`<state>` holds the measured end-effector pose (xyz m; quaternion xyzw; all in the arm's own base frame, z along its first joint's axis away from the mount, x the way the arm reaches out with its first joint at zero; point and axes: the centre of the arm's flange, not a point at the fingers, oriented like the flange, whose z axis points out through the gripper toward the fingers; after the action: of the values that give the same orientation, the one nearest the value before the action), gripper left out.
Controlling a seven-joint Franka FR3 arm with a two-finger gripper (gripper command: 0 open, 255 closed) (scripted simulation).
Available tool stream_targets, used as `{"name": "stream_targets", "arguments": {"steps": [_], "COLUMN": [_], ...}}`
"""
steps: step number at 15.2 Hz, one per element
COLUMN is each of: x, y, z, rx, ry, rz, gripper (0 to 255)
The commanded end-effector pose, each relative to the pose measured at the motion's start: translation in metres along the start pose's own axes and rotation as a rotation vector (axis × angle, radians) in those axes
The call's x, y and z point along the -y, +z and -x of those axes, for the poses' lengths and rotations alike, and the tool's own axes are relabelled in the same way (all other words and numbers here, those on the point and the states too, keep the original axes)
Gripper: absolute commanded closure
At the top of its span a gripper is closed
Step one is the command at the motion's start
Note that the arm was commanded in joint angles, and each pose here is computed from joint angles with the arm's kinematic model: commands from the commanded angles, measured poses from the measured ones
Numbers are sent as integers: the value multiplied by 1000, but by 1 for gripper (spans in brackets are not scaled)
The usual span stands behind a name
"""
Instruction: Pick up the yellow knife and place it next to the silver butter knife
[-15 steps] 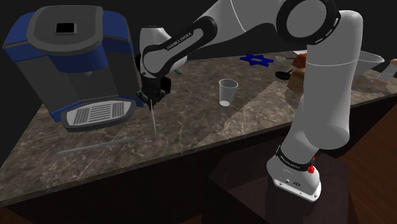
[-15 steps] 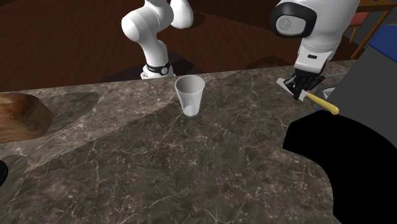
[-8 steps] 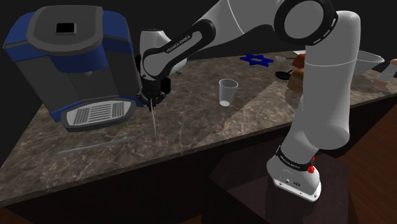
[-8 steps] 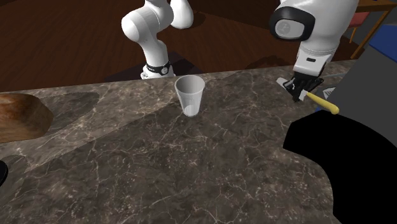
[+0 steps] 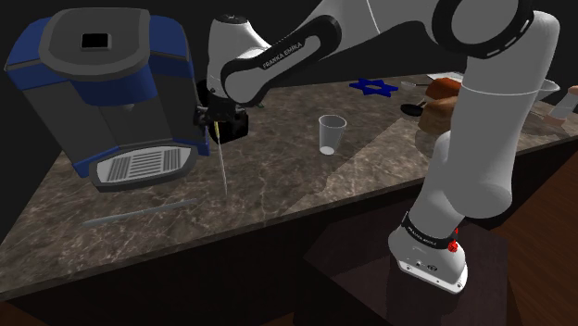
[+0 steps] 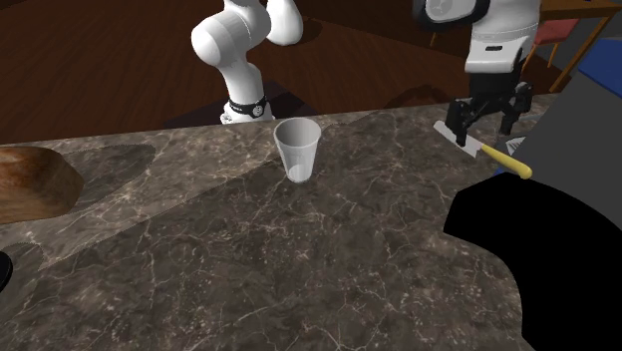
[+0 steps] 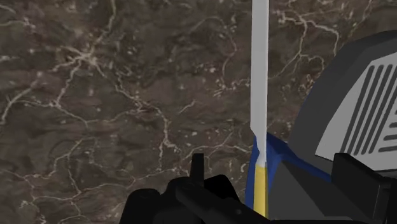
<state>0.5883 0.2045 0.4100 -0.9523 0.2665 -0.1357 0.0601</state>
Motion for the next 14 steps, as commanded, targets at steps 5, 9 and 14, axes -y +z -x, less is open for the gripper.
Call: {"name": "stream_targets", "arguments": {"steps": [5,9,14], "x": [-1,-1,-1], "y": [18,32,32], "z": [-1,-1,-1], "rx": [-32,-32,-32], "ry": [-3,-3,-3], "rz": [-6,-6,-6], "gripper": [0,0,0]}}
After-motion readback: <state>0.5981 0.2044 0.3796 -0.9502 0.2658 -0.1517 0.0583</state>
